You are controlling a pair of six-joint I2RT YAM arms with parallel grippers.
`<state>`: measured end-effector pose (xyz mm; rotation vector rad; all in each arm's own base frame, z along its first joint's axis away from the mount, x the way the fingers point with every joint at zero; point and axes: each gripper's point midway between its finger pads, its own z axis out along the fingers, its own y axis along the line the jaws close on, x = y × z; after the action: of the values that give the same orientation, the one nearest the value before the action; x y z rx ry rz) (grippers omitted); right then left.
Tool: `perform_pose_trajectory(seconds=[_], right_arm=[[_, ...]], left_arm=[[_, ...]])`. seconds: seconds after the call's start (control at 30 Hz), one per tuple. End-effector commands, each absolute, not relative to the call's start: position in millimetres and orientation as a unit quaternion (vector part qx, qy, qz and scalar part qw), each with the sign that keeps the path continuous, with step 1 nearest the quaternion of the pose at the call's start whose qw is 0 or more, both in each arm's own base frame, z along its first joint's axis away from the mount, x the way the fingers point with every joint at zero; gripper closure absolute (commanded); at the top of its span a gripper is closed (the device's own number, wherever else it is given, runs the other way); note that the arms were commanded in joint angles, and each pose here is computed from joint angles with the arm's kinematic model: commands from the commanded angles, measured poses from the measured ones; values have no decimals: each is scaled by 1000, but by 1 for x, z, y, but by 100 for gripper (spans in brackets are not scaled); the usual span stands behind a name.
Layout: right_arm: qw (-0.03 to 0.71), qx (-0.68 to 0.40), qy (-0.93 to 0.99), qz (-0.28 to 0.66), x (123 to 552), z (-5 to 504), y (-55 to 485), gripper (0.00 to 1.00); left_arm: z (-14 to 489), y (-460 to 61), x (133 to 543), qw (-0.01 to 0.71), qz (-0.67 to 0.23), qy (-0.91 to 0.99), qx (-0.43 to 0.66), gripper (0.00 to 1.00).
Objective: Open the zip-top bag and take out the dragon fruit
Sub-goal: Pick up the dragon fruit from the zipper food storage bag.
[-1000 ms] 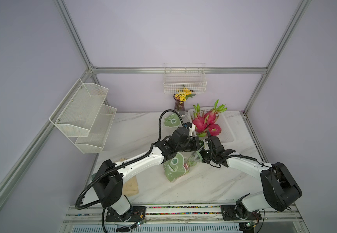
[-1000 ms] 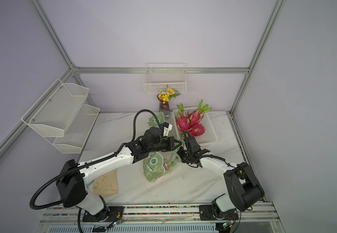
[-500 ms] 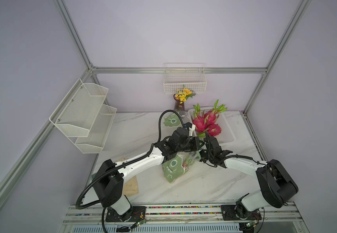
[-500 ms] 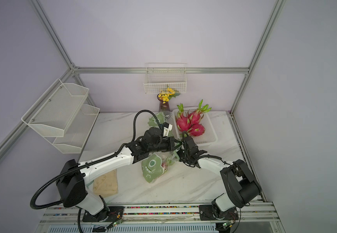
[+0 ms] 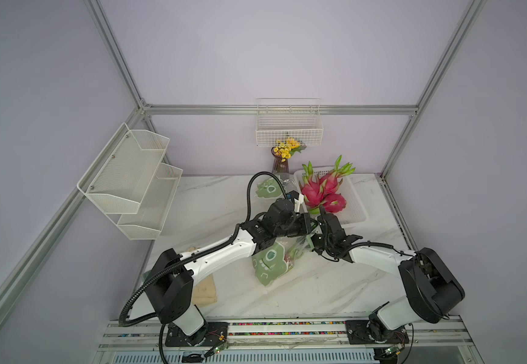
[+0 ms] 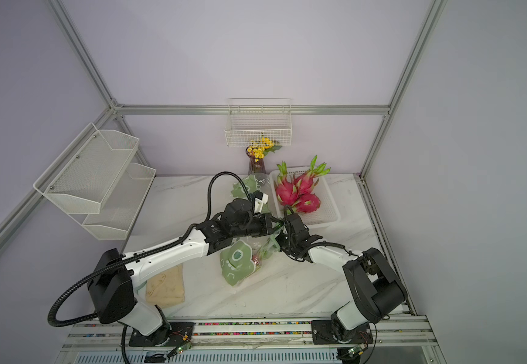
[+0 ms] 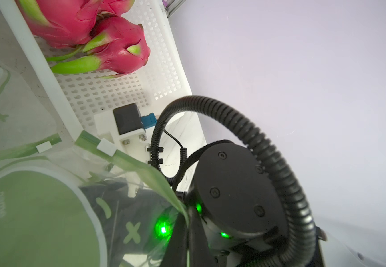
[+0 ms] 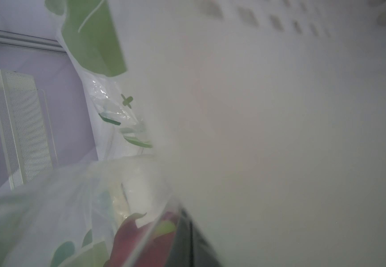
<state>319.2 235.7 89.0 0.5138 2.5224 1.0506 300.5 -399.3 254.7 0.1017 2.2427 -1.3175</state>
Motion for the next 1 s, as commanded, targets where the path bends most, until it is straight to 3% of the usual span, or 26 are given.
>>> perform_pose_trajectory(seconds=[0.0,0.57,0.97], right_arm=[[215,160,894,359,320,118,230,100],[375,19,848,374,294,261,209,100],[415,-76,816,395,269,322,213,100]], left_arm=[[285,-389,308,302,-512,804,35,100],[311,-318,318,351,-481,803,-8,100],[288,-314,310,327,-477,816,4,100]])
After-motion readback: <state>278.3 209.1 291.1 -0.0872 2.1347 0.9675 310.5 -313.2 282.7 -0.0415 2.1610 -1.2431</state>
